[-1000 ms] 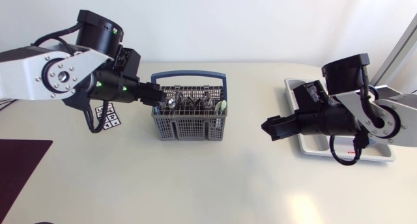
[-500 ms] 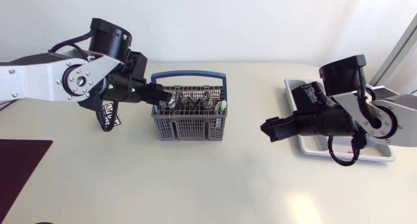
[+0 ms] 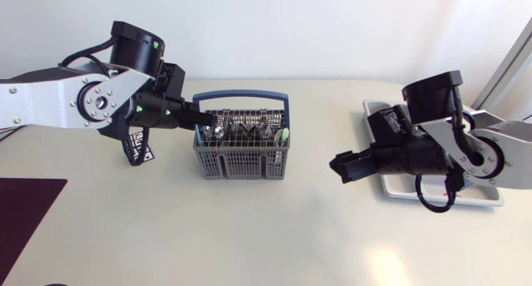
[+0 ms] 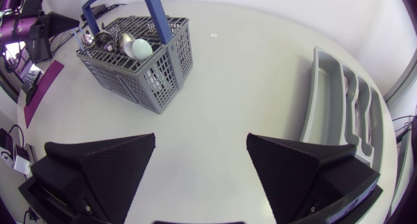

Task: Transfer all utensils from the basket to the drawer tray.

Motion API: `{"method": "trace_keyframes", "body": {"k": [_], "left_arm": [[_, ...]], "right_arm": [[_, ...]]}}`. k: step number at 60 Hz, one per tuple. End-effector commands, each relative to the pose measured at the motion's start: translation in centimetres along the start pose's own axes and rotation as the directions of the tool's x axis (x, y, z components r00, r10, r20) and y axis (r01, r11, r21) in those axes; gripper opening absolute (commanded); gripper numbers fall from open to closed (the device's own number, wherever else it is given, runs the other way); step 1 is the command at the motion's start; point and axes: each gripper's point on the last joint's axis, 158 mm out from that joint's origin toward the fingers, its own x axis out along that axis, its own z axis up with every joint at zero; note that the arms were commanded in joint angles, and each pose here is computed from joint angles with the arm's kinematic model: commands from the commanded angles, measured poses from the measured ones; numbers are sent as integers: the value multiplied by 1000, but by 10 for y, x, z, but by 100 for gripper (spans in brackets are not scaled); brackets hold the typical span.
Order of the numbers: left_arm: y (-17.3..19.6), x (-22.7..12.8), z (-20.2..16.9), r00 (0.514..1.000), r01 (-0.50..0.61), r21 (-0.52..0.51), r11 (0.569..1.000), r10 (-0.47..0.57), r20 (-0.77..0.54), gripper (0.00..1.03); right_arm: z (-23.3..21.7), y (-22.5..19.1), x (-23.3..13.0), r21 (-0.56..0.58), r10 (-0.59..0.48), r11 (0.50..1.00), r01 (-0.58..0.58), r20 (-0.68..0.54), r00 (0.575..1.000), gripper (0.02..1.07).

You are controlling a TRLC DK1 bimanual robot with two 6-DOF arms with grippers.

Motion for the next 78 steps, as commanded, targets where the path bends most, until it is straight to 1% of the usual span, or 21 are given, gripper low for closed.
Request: {"method": "trace_keyframes", "body": {"k": [1,9,12,16,19,20,21,22,27,33,37,42,44,50,55,57,63,66,69,72,78], "left_arm": [[-3,-15,13,999,10,-2,1000,-10,43,4],[0,-38,40,993,10,-9,1000,-8,116,4],[0,-57,62,984,12,-12,1000,-10,180,4],[1,-71,75,975,14,-15,1000,-10,223,4],[1,-92,94,960,18,-17,1000,-12,281,4],[1,-93,95,959,18,-17,1000,-13,284,4],[1,-104,104,951,22,-18,1000,-15,310,4],[1,-105,104,950,22,-18,1000,-15,312,4],[1,-145,131,917,28,-20,999,-18,399,4],[-2,-181,147,881,43,-26,999,-25,472,4],[-13,-193,147,874,72,-23,997,-53,483,4],[-39,-192,136,886,127,3,992,-115,450,4],[-51,-187,129,893,153,16,988,-145,426,4],[-72,-171,113,906,205,31,978,-201,371,4],[-95,-152,96,908,312,34,950,-309,282,4],[-97,-146,91,908,335,25,942,-330,258,4],[-110,-128,74,889,440,-16,898,-433,151,4],[-114,-120,67,878,472,-33,881,-466,108,4],[-119,-116,62,868,494,-41,868,-490,85,4],[-125,-113,58,854,520,-48,853,-517,62,4],[-135,-110,54,826,563,-71,824,-562,30,4]], "right_arm": [[-17,3,7,-13,5,1000,-5,-42,999,103],[-19,7,7,-41,8,999,-10,-46,999,103],[-20,8,7,-47,11,999,-14,-48,999,103],[-21,10,6,-64,14,998,-17,-47,999,103],[-21,13,5,-78,20,997,-24,-45,999,103],[-21,13,5,-81,20,996,-24,-43,999,103],[-21,14,5,-84,21,996,-25,-43,999,103],[-20,14,4,-85,22,996,-26,-41,999,103],[-17,17,1,-100,27,995,-30,-26,999,103],[-6,23,-8,-126,38,991,-35,21,999,103],[5,31,-16,-149,59,988,-50,55,997,103],[18,45,-27,-179,91,981,-76,82,992,103],[24,51,-31,-190,107,978,-89,91,990,103],[43,76,-43,-209,181,966,-153,122,976,103],[54,98,-51,-237,247,948,-212,126,961,102],[57,105,-53,-249,261,942,-223,131,956,102],[66,130,-59,-298,312,918,-261,137,940,102],[67,141,-59,-314,341,905,-288,129,931,101],[67,150,-58,-324,367,892,-314,114,923,95],[68,156,-56,-334,379,884,-327,103,920,93],[67,171,-53,-356,404,866,-352,81,911,92]]}}
